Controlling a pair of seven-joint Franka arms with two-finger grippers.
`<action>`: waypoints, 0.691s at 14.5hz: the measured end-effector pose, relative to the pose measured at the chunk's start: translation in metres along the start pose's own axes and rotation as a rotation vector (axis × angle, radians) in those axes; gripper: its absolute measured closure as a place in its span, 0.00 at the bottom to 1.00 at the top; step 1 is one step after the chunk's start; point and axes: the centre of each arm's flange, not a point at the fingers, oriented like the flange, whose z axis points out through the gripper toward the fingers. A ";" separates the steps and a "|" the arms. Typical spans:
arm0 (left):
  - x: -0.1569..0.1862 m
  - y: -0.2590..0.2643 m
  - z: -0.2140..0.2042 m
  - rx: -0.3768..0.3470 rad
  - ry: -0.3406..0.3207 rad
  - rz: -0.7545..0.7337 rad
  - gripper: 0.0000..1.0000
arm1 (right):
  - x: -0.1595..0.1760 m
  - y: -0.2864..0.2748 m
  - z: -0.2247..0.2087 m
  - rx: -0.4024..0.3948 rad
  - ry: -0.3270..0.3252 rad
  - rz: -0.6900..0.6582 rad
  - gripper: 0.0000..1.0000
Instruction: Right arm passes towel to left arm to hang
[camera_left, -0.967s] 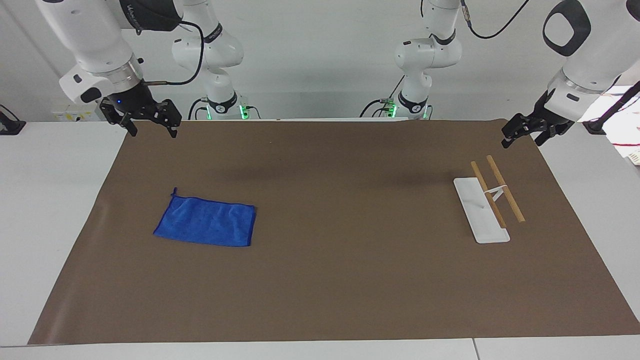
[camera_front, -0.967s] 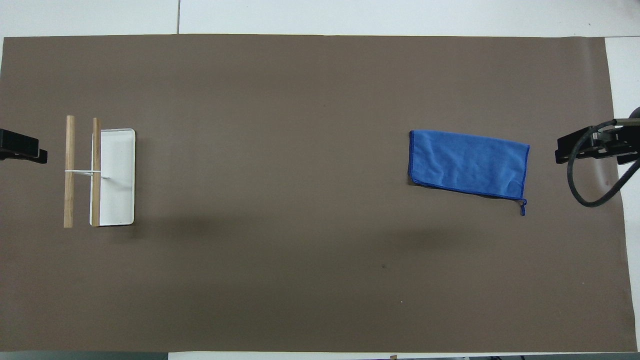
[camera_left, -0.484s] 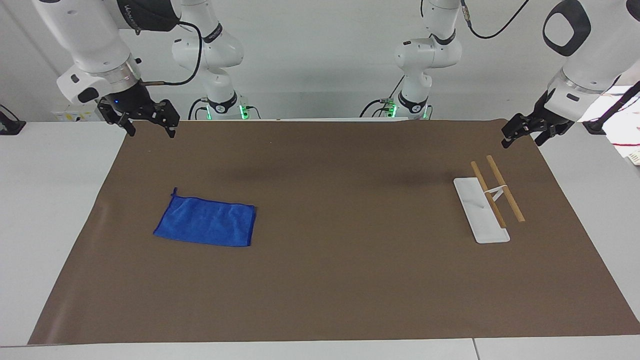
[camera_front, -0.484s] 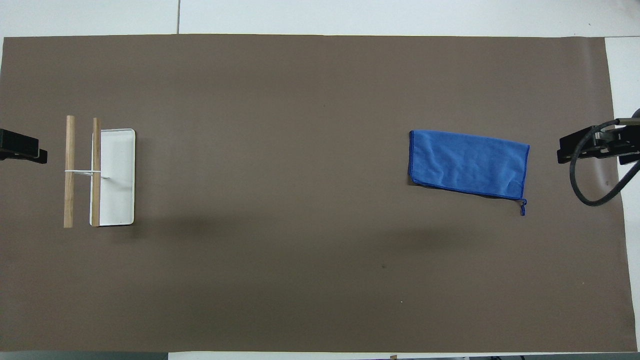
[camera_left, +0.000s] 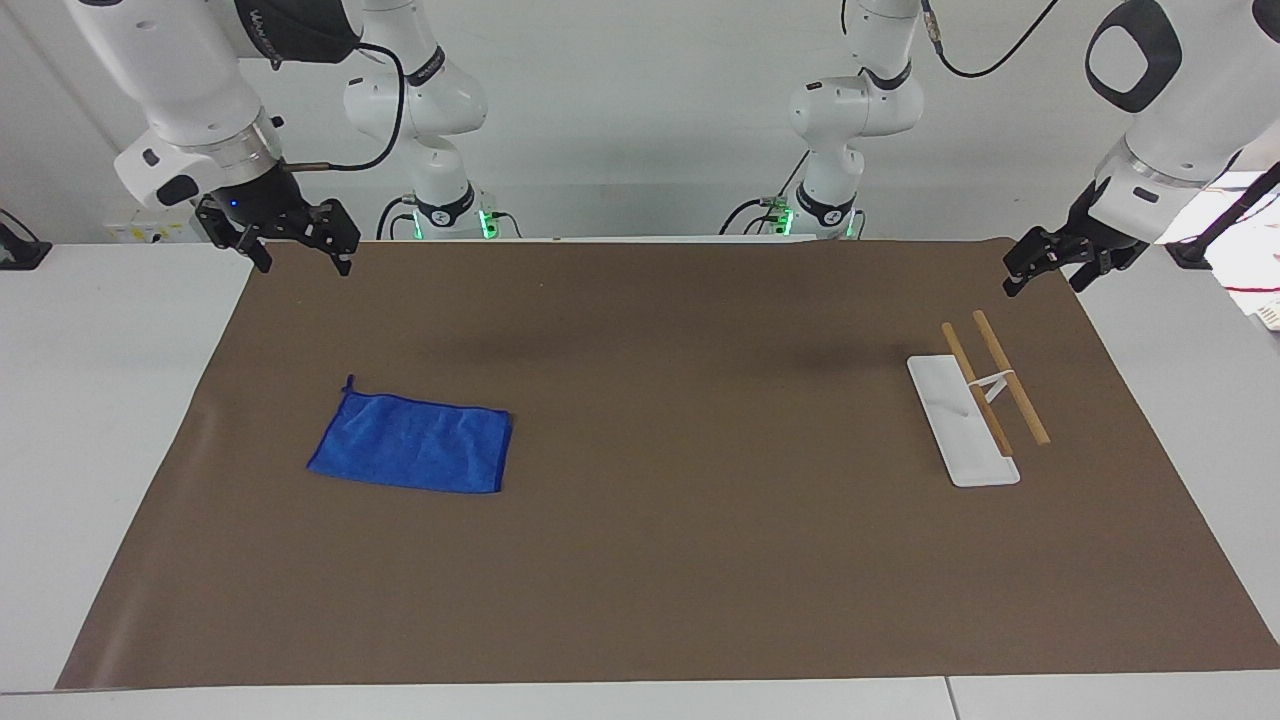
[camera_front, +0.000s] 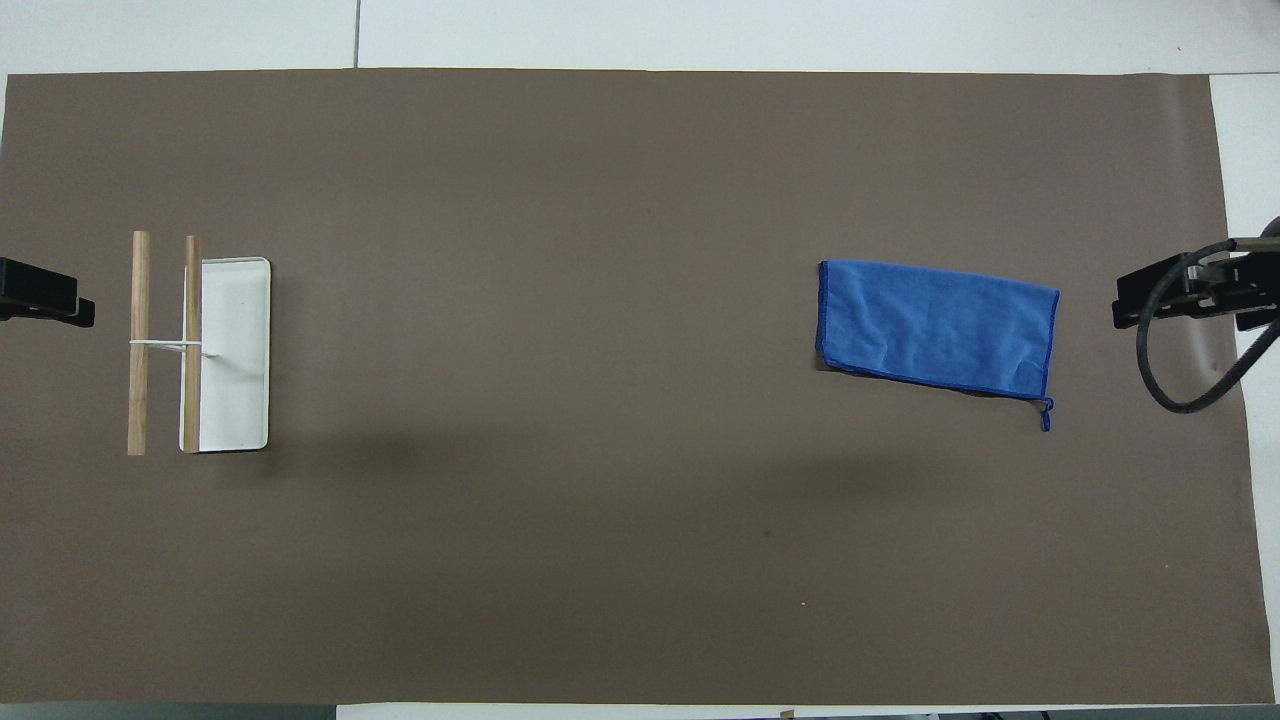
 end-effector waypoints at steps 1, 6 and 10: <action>0.000 0.000 0.000 0.000 0.000 0.000 0.00 | 0.000 0.000 0.005 0.001 0.010 -0.001 0.00; 0.000 0.000 0.000 0.000 0.000 0.000 0.00 | 0.002 -0.001 0.032 0.005 0.066 -0.003 0.00; 0.000 0.000 0.000 0.000 0.000 0.000 0.00 | 0.007 -0.006 0.091 0.008 0.099 -0.012 0.00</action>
